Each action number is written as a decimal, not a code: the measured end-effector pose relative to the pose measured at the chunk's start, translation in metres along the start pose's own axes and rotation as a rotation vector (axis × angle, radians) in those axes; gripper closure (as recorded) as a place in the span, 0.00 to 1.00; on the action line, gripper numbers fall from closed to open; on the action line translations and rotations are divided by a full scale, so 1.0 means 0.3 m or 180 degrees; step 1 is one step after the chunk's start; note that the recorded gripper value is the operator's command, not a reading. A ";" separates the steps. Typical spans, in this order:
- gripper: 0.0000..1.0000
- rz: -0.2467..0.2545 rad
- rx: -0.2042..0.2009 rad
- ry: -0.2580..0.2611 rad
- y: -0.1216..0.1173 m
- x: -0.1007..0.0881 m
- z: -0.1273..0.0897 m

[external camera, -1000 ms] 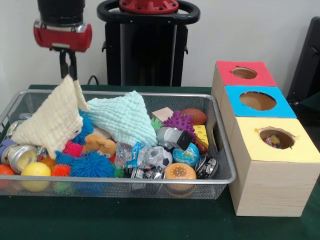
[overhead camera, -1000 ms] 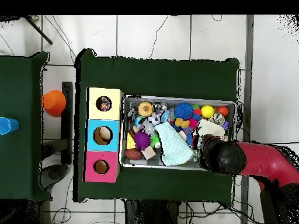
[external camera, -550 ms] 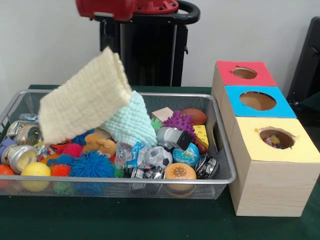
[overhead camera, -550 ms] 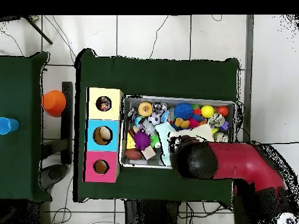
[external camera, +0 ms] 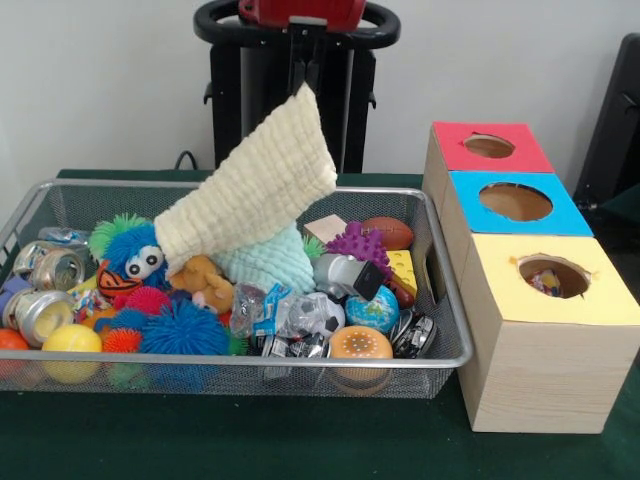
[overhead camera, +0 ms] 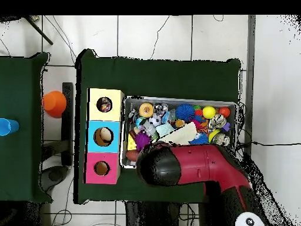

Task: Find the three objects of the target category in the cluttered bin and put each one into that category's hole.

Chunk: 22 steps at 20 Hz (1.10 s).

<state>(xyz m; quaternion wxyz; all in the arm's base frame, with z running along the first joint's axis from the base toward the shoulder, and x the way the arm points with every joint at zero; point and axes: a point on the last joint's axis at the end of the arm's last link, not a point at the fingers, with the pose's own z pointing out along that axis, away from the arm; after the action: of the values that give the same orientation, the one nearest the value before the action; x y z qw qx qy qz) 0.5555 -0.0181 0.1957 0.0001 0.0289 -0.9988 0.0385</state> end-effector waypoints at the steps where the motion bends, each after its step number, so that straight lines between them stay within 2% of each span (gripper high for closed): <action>1: 1.00 0.0001 0.0000 0.0011 0.001 0.003 0.004; 3: 1.00 0.0019 -0.0019 0.0045 -0.004 0.009 0.025; 8: 1.00 0.0126 -0.0154 0.0101 -0.038 0.020 0.141; 12: 1.00 0.0212 -0.0258 0.0057 -0.072 0.043 0.262; 13: 0.00 0.0247 -0.0296 0.0013 -0.090 0.057 0.321; 22: 0.00 0.0269 -0.0312 -0.0064 -0.114 0.091 0.407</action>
<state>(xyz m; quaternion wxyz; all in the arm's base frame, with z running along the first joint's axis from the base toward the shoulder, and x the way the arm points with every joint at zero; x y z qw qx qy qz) 0.5305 -0.0632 0.0766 -0.0101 -0.0131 -0.9998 -0.0108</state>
